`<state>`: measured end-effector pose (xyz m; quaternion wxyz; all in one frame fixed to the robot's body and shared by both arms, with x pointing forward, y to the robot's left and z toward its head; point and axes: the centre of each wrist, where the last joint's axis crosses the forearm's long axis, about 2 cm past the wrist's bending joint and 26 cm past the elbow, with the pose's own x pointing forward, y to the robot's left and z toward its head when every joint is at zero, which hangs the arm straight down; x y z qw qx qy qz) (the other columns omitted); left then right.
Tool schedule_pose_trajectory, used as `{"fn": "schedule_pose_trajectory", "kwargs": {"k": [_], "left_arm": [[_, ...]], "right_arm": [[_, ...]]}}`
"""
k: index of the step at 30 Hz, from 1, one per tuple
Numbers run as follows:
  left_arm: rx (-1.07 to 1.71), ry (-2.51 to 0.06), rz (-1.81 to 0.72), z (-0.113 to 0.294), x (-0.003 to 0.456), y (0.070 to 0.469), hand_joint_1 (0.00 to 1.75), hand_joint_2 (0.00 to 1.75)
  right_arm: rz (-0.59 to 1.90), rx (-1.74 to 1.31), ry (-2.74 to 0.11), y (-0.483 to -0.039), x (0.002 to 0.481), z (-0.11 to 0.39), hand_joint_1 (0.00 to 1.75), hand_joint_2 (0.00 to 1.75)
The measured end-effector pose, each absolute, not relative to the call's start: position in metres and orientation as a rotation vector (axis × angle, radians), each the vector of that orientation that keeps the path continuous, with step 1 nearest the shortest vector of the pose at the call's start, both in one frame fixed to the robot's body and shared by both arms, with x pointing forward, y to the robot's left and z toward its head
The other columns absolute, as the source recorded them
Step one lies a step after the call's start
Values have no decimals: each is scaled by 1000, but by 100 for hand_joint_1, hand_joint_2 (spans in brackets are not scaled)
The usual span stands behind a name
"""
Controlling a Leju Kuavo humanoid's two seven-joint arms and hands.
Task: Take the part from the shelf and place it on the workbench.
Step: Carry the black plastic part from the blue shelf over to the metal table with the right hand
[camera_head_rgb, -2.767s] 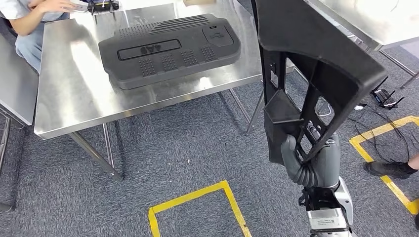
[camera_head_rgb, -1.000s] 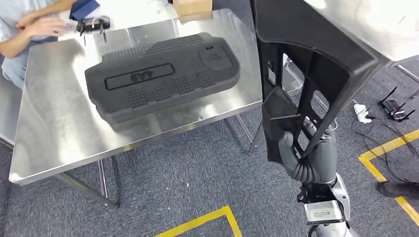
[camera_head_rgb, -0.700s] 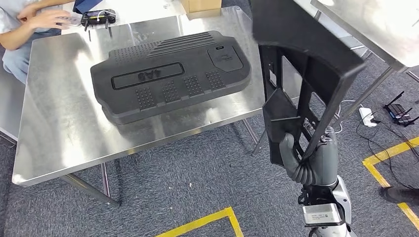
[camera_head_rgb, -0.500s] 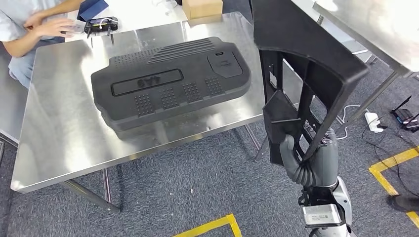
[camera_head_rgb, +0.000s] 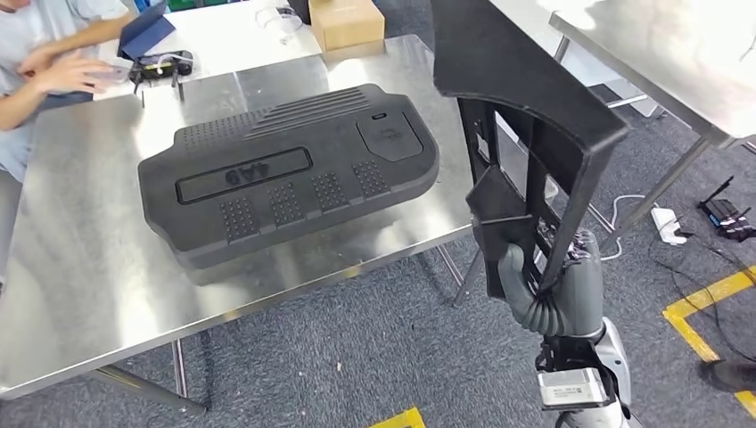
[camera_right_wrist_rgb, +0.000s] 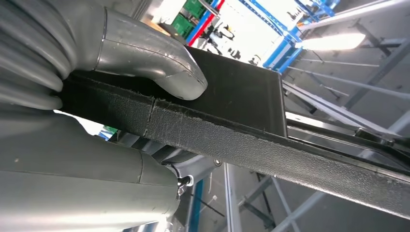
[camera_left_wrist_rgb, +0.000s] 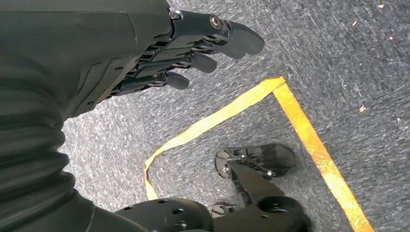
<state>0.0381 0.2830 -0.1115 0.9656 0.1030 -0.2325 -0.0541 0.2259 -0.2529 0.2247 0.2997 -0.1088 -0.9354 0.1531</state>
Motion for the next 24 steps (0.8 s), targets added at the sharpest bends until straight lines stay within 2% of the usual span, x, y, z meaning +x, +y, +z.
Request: {"fn": "schedule_pose_trajectory", "kwargs": {"k": [24], "left_arm": [[209,-475,-109,-111,40,283,0,175]], "right_arm": [[428,-326,-2484,-251,222,223,175,175]]}}
